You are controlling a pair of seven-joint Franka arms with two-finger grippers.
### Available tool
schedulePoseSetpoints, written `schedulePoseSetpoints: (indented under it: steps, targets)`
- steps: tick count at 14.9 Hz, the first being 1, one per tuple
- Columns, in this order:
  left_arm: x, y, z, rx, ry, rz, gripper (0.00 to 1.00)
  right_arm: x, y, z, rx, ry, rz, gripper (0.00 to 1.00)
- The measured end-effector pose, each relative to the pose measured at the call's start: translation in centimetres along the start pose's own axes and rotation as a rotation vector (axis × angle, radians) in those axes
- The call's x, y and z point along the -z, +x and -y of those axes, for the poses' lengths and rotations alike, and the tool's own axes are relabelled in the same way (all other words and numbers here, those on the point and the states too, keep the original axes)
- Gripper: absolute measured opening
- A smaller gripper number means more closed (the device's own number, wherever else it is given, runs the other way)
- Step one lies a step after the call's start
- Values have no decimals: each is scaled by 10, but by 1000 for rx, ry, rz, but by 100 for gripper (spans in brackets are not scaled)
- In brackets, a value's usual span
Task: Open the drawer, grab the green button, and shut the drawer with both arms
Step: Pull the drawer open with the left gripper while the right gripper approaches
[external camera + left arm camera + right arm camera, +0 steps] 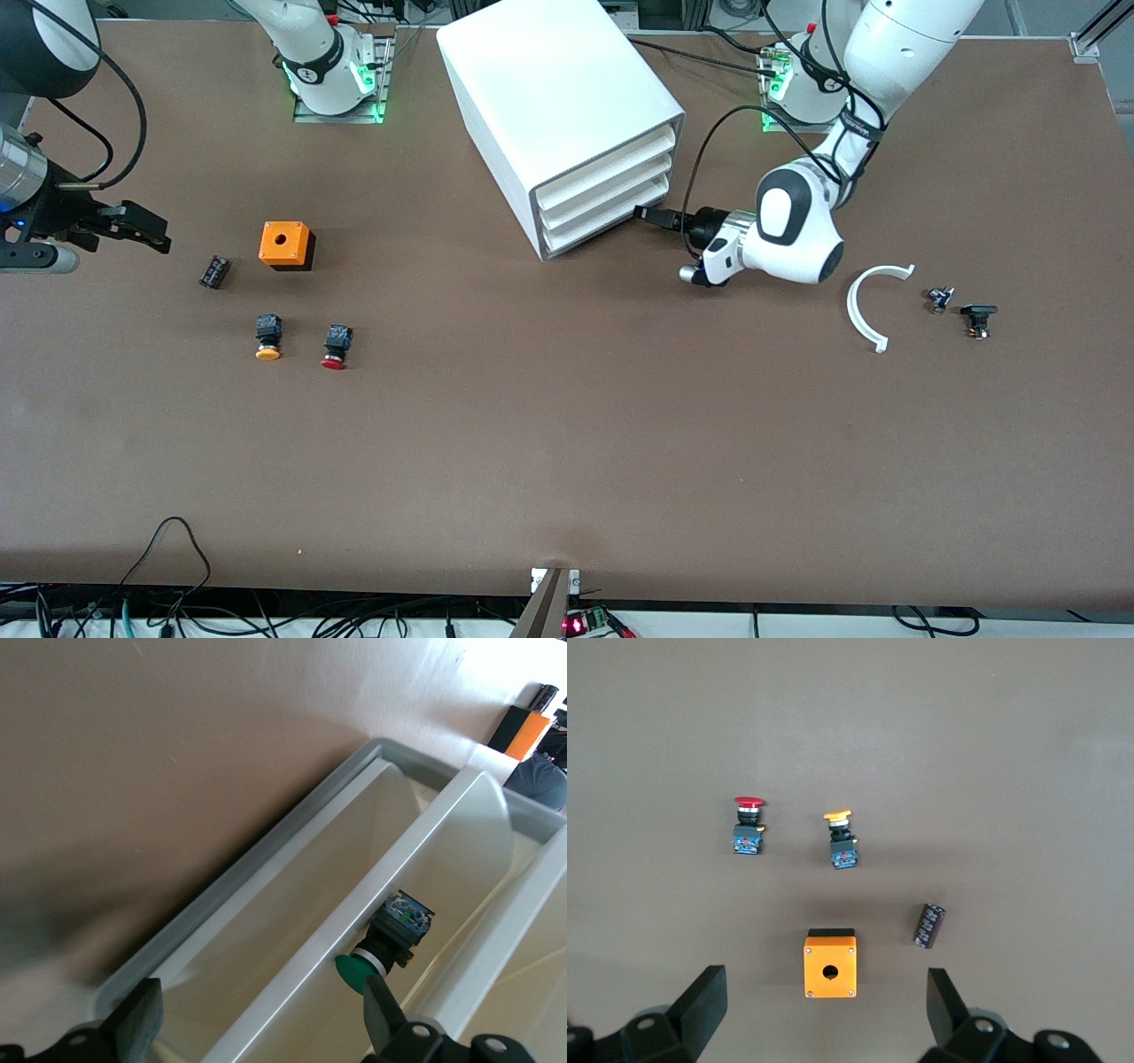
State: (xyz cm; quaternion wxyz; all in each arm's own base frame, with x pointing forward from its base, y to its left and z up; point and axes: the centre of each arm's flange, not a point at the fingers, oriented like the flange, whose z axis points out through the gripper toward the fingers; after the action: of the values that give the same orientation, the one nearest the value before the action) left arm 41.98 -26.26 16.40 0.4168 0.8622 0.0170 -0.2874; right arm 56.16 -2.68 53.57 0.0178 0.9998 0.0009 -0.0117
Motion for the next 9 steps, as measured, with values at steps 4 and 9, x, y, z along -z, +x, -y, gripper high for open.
schedulePoseSetpoints:
  steps: [4, 9]
  targets:
    - [-24, -11, 3, 11, 19, 10, 88, 1, -2, 8, 12, 2, 19, 100]
    - [-14, -7, 4, 8, 24, -24, 43, 2, -1, 26, 32, 39, 19, 100]
